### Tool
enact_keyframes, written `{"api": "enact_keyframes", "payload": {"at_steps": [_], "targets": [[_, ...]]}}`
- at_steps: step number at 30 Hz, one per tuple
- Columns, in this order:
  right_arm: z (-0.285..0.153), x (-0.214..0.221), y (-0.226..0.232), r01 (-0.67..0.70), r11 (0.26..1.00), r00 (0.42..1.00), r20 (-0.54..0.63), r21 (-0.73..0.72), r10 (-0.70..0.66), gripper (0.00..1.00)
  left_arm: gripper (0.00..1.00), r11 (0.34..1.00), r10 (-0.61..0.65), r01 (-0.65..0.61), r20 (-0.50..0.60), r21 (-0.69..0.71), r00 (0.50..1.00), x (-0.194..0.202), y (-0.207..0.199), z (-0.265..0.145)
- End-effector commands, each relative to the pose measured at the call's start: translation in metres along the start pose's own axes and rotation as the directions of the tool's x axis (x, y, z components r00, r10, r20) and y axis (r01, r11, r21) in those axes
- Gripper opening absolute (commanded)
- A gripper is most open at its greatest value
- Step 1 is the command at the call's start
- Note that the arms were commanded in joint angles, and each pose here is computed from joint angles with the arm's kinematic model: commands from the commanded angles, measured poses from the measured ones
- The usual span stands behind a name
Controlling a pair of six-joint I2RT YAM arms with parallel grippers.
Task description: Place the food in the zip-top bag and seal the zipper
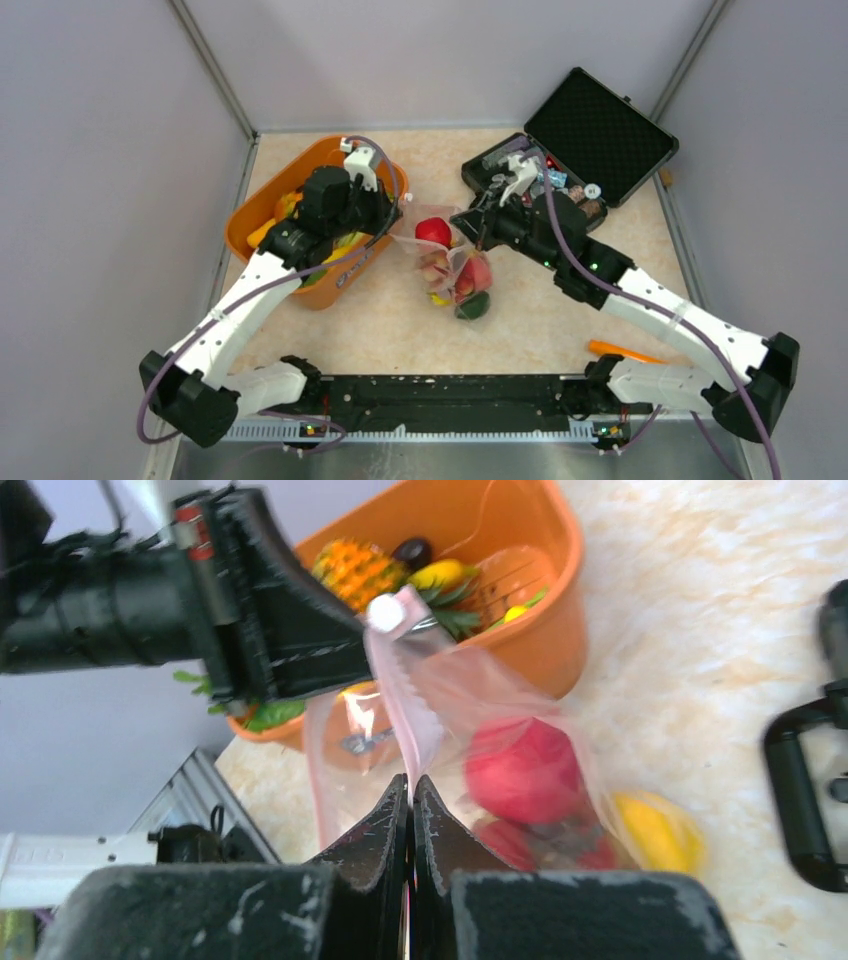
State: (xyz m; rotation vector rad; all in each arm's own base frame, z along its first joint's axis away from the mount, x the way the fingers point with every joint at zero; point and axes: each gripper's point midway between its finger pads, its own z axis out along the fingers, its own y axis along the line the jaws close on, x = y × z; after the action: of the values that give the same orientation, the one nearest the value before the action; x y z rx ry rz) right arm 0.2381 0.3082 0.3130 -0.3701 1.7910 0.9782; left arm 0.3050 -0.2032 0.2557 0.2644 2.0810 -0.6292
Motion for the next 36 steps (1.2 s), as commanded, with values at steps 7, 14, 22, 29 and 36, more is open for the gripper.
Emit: {"api": "enact_keyframes", "payload": {"at_steps": [7,14,22,29,36], "targets": [[-0.046,-0.065,-0.012,0.002,0.991,0.971,0.238,0.137,-0.035,0.0,0.0,0.953,0.04,-0.068,0.099,0.294,0.994,-0.034,-0.059,-0.041],[-0.039,-0.059,-0.013,-0.001,0.991,0.975,0.222,0.134,-0.029,0.0,0.0,0.935,0.021,-0.047,0.079,0.351,0.997,-0.032,-0.07,-0.043],[-0.052,-0.069,-0.062,0.106,0.9,0.965,0.175,0.422,-0.196,0.0,0.0,0.89,0.011,-0.061,0.113,0.452,0.994,-0.037,-0.113,-0.061],[-0.049,-0.071,-0.064,0.141,0.887,0.964,0.144,0.44,-0.225,0.0,0.0,0.855,-0.099,-0.001,0.165,0.518,0.981,-0.043,-0.161,-0.06],[-0.071,-0.085,-0.077,0.033,0.848,0.955,0.234,0.529,-0.183,0.0,0.0,0.86,-0.081,-0.031,0.195,0.509,0.977,-0.061,-0.172,-0.055]]}}
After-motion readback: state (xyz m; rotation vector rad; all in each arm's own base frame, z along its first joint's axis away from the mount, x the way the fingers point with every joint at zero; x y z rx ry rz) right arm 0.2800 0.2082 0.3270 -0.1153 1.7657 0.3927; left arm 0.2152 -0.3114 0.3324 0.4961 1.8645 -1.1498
